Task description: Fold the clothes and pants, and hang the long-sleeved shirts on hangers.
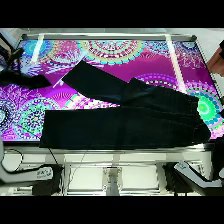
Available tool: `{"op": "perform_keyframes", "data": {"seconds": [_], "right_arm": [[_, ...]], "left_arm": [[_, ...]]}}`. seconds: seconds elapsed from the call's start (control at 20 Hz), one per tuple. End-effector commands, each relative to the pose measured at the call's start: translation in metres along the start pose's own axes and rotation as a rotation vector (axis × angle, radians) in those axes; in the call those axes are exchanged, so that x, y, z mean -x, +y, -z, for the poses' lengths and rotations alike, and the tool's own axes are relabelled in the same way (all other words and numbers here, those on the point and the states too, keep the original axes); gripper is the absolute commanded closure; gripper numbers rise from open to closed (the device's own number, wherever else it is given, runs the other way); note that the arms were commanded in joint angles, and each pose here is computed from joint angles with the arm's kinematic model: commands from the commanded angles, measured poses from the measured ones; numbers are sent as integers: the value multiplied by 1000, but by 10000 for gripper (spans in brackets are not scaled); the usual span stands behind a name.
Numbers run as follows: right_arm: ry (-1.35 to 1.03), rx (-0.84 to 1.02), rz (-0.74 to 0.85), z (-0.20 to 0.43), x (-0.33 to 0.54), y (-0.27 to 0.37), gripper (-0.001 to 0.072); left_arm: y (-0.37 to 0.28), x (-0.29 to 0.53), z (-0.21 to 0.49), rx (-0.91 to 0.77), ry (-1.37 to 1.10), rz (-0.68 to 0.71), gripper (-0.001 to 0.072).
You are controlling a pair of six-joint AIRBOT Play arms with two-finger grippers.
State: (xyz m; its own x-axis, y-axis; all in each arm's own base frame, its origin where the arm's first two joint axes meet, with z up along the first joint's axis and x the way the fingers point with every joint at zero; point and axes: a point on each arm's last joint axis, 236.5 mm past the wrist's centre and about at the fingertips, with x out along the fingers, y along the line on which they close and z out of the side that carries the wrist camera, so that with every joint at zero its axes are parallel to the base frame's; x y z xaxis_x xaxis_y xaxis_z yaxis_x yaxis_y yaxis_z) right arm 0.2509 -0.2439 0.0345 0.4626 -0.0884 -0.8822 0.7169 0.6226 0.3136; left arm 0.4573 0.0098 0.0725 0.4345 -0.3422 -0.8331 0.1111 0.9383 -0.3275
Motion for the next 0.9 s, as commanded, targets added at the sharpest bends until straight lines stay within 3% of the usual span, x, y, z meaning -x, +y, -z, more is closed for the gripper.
{"op": "perform_keyframes", "data": {"seconds": [0.0,0.2,0.4,0.85], "right_arm": [[-6,62,-86,-3,0,32,190],[19,139,-114,5,-5,56,190],[42,216,-145,16,-11,84,190],[53,318,-192,29,-17,127,200]], "left_arm": [[-14,-70,-38,82,43,71,222],[5,-126,-56,122,59,49,222],[52,-135,-75,138,-3,-135,222],[68,-176,-87,124,-78,-180,222]]}}
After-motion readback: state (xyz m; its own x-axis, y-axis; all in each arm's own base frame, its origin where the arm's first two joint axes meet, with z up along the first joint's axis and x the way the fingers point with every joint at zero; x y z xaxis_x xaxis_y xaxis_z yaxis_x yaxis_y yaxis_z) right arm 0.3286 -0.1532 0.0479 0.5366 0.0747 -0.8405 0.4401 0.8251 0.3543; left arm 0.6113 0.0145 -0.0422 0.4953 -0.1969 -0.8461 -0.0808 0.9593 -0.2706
